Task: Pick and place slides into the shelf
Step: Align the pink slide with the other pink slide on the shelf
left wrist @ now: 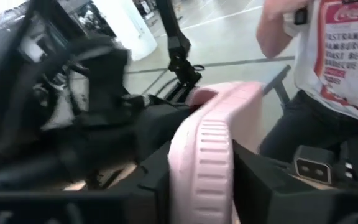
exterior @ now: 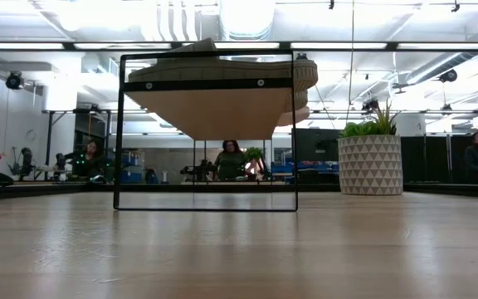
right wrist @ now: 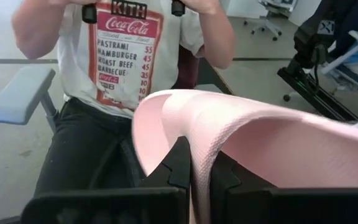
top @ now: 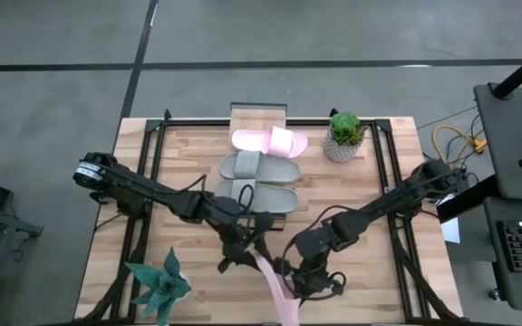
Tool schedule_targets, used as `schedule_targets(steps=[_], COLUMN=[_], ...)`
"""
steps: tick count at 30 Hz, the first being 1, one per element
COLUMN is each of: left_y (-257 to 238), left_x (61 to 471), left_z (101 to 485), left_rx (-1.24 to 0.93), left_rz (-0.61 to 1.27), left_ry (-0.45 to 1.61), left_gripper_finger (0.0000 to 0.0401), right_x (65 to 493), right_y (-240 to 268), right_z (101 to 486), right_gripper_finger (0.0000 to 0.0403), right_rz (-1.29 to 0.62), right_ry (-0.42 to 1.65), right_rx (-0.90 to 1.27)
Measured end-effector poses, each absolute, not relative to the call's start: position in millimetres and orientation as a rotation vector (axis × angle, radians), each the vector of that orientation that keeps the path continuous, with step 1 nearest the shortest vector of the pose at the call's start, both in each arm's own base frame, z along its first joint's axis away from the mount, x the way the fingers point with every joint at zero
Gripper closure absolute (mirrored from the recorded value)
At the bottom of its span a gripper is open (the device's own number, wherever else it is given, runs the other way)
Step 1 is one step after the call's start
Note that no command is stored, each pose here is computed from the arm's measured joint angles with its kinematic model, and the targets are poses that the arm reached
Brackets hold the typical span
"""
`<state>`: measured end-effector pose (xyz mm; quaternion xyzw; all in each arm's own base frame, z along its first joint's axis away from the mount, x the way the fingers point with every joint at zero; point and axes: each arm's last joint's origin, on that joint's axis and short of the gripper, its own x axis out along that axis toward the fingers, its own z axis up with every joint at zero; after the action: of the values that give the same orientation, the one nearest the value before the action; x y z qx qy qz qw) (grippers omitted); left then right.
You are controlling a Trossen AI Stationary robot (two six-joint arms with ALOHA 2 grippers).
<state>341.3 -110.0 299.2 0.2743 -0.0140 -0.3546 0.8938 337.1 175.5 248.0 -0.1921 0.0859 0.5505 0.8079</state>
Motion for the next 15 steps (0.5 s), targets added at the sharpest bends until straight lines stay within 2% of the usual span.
schedule_targets(steps=[4, 10, 15], left_y=[-109.6, -107.2, -105.1], left_x=[339.6, 334.8, 325.6], left_z=[295.7, 301.1, 305.5], left_rx=[0.572, 0.593, 0.594], left_rz=[-0.748, -0.74, -0.74], left_ry=[0.01, 0.012, 0.033], left_gripper_finger=[0.0348, 0.0349, 0.035], right_x=[329.9, 322.4, 316.4], right_y=[171.9, 166.4, 161.1], right_z=[256.3, 272.2, 279.7], right_gripper_finger=[0.0394, 0.0381, 0.0329], right_rz=[1.175, 1.07, 0.987], right_ry=[0.213, 0.258, 0.318], right_rx=[-0.408, -0.367, -0.348])
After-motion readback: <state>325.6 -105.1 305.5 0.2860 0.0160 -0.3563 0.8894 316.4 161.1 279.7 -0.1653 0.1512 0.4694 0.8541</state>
